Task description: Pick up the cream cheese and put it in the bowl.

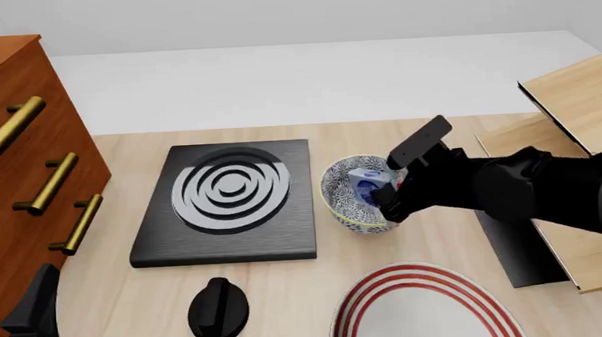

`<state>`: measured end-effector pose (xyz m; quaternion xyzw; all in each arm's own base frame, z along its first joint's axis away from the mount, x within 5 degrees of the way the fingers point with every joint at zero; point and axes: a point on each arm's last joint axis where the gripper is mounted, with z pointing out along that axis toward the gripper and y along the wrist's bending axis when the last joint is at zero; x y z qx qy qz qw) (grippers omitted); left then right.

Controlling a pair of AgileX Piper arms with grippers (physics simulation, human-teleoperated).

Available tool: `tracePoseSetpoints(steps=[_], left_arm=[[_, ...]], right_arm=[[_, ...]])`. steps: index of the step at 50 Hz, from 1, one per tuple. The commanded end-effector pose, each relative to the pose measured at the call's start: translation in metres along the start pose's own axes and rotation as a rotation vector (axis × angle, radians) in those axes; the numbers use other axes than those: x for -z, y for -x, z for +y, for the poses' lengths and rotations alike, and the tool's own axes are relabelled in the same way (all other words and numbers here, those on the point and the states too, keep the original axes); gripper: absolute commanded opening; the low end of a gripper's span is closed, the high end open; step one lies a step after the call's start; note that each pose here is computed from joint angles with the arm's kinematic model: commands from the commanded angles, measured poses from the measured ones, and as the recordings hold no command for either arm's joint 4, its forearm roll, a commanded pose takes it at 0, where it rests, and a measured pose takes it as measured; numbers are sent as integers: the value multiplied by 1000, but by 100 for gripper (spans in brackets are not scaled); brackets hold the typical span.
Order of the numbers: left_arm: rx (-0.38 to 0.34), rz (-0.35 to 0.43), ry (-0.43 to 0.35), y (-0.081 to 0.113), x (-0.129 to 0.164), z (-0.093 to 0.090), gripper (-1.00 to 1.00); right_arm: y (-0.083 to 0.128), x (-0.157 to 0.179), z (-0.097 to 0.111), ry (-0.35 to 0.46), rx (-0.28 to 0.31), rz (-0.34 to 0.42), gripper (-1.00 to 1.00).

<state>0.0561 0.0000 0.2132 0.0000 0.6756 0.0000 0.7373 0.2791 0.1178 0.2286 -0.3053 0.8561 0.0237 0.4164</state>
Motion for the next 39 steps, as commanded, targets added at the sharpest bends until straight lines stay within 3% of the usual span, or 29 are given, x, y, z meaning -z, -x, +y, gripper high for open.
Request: tracePoseSetpoints(steps=[1,15,28,39], left_arm=[[0,0,0,0,0,0,100],[0,0,0,0,0,0,100],[0,0,0,0,0,0,100],[0,0,0,0,0,0,100]], right_arm=[[17,30,1,0,-11,-64,100],[19,91,11,5,-42,-202,100],[-3,153,19,3,-35,-325,100],[-28,196,22,-13,-67,-430,100]])
